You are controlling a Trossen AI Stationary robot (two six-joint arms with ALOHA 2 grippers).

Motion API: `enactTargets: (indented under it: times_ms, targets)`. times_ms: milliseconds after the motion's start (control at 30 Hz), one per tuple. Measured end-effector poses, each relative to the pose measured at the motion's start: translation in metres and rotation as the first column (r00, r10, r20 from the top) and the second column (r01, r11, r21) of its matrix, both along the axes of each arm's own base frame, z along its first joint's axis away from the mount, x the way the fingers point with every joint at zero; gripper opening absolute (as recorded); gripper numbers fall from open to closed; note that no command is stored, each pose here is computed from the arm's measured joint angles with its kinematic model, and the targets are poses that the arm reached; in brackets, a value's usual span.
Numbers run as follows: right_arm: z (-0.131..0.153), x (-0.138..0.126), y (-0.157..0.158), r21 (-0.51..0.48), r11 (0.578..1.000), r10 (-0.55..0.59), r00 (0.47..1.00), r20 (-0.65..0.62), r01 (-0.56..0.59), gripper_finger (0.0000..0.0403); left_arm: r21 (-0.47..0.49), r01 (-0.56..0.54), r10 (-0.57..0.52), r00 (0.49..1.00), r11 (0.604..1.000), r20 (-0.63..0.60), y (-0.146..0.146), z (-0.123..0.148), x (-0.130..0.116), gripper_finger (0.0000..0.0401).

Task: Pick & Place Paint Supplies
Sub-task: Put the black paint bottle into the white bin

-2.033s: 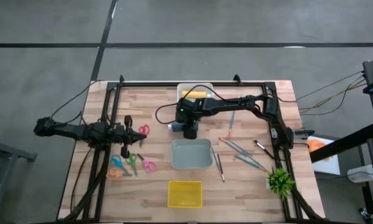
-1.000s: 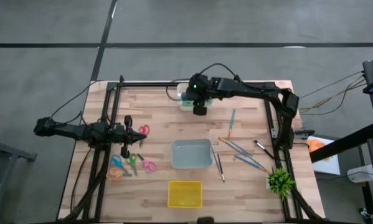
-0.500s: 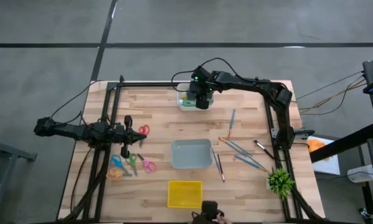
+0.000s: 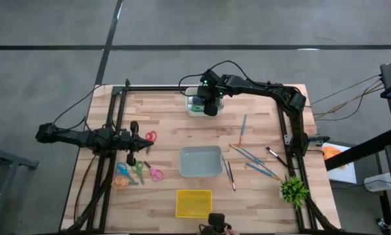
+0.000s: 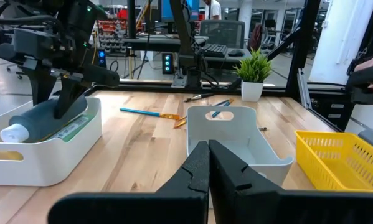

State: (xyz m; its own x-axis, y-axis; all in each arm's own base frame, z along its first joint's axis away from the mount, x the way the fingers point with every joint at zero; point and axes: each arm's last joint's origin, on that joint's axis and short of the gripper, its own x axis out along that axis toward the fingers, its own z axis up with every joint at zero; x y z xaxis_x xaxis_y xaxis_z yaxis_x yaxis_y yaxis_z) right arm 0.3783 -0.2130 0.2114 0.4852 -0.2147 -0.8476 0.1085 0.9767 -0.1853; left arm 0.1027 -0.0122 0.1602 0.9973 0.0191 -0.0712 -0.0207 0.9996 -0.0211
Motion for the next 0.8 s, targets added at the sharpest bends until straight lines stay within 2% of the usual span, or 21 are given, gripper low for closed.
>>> enactTargets:
  times_ms: [267,533,800]
  targets:
    - [0.0002,0.0013,-0.0013,-0.004,1.0,-0.01,1.0,0.017,0.01,0.0154,0.0,0.0,0.0,1.0,1.0,0.0,0.0,0.0,0.0,0.0]
    - [-0.0003,0.0017,-0.0016,-0.001,1.0,-0.018,1.0,0.021,0.019,0.0226,0.0,0.0,0.0,1.0,1.0,0.0,0.0,0.0,0.0,0.0]
    - [-0.0004,0.0016,-0.0016,0.0,1.0,-0.022,1.0,0.02,0.022,0.0236,0.0,0.0,0.0,1.0,1.0,0.0,0.0,0.0,0.0,0.0]
